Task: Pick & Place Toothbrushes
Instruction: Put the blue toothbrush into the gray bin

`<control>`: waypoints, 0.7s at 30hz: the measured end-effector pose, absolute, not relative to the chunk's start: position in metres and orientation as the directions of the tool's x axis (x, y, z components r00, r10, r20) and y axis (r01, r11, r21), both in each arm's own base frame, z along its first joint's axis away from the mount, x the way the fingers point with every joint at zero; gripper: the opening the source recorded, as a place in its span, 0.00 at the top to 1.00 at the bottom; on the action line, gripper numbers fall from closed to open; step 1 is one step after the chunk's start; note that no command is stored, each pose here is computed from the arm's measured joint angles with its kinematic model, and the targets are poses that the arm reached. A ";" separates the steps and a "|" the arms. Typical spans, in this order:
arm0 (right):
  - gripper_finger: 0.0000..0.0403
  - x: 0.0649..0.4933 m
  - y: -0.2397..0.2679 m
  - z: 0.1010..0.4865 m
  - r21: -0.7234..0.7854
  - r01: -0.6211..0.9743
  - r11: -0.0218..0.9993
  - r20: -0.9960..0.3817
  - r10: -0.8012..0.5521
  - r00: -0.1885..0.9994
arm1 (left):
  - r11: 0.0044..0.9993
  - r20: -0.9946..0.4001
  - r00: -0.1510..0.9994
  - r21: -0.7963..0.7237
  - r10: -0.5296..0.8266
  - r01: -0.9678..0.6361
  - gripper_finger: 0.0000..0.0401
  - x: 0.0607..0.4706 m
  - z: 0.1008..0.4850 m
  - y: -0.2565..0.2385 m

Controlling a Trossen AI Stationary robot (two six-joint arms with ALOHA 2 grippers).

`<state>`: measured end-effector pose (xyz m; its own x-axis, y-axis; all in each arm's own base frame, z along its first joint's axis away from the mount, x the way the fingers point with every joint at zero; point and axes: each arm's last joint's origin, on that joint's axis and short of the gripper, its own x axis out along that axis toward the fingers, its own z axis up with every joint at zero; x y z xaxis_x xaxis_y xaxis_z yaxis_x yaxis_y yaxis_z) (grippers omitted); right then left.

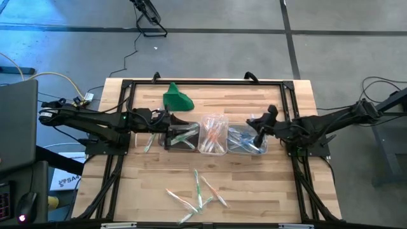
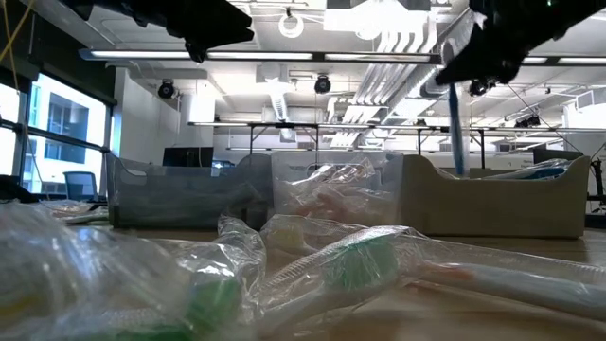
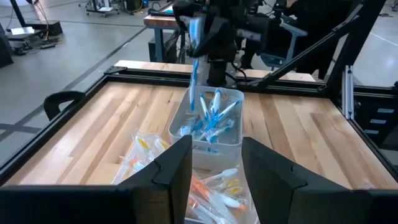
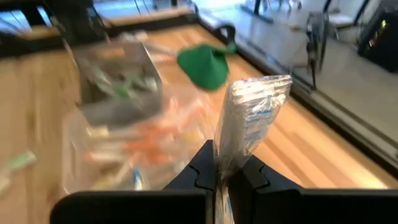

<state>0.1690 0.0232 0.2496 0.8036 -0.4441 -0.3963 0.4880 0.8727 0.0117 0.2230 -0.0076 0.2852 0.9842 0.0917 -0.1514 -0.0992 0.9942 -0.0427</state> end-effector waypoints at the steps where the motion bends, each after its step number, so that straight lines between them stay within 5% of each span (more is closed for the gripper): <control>1: 0.98 0.168 0.023 0.247 0.005 0.494 0.870 -0.418 -0.447 0.791 | 0.994 -0.151 0.984 -0.043 0.092 -0.099 0.66 0.223 0.285 -0.008; 21: 0.98 0.157 0.021 0.225 -0.076 0.530 0.844 -0.598 -0.464 0.654 | 0.994 -0.151 0.984 -0.043 0.091 -0.099 0.66 0.223 0.285 -0.008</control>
<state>0.1567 0.0206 0.2250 0.6537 -0.4644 -0.5976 0.5305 0.8443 -0.0759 0.2232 -0.0077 0.2853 0.9844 0.0913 -0.1506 -0.0988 0.9942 -0.0431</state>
